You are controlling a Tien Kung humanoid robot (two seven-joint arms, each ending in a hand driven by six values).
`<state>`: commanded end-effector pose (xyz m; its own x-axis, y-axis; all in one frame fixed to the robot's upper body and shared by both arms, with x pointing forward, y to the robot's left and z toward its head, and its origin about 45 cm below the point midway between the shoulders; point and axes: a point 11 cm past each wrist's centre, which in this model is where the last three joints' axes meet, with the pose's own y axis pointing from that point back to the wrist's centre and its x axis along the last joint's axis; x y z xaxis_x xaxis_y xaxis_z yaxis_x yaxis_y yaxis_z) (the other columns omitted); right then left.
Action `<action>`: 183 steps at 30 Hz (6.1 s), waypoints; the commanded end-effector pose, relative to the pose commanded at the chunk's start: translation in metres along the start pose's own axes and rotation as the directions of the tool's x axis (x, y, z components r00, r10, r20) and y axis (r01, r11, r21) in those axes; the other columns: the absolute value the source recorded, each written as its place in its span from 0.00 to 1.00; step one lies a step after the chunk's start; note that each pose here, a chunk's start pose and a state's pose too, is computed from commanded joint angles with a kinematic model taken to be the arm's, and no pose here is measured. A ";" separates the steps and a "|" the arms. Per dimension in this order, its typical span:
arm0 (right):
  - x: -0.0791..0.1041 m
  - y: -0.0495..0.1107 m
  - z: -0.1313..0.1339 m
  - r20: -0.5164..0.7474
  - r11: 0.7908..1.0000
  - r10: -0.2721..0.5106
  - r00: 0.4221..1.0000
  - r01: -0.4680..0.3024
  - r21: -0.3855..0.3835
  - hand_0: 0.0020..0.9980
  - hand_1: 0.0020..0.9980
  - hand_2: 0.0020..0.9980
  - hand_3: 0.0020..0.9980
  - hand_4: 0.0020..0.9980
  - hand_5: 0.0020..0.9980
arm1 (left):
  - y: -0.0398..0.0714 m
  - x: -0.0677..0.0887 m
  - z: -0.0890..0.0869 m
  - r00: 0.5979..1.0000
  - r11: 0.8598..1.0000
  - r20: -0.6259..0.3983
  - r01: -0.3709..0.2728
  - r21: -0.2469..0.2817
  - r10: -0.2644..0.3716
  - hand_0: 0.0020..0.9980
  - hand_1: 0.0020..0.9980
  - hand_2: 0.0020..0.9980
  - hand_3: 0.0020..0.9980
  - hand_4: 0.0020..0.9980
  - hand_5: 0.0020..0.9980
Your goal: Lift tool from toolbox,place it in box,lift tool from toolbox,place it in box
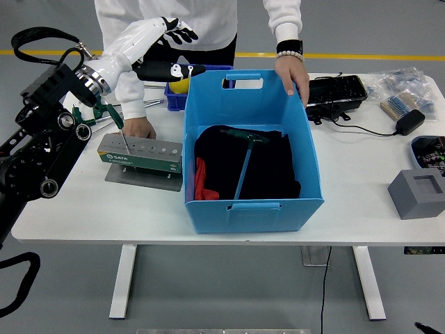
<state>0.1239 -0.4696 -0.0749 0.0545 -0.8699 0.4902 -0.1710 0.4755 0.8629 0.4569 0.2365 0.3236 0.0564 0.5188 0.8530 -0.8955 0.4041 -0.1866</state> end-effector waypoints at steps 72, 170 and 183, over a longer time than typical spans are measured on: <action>0.004 0.001 -0.012 0.014 1.000 0.001 1.000 -0.002 0.017 0.62 0.60 0.67 0.54 0.77 0.65 | 0.029 -0.049 -0.118 0.499 0.794 0.676 0.568 0.217 -0.542 0.88 0.67 0.58 0.50 0.89 0.65; 0.003 0.001 -0.009 0.016 1.000 0.002 1.000 -0.002 0.012 0.62 0.60 0.67 0.54 0.77 0.66 | -0.007 0.022 -0.049 0.807 0.965 0.585 0.092 -0.247 0.073 0.05 0.00 0.00 0.00 0.87 0.36; 0.001 0.000 -0.005 0.003 1.000 -0.001 1.000 0.001 0.003 0.62 0.60 0.67 0.54 0.77 0.66 | -0.016 0.007 0.020 0.948 0.915 0.270 -0.048 -0.401 0.168 0.05 0.00 0.00 0.00 0.86 0.34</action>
<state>0.1286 -0.4694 -0.0736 0.0520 -0.8707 0.4891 -0.1740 0.4743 0.8630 0.4627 0.2191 0.3422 -0.2161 0.3564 0.9090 -0.6450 0.6468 -0.4070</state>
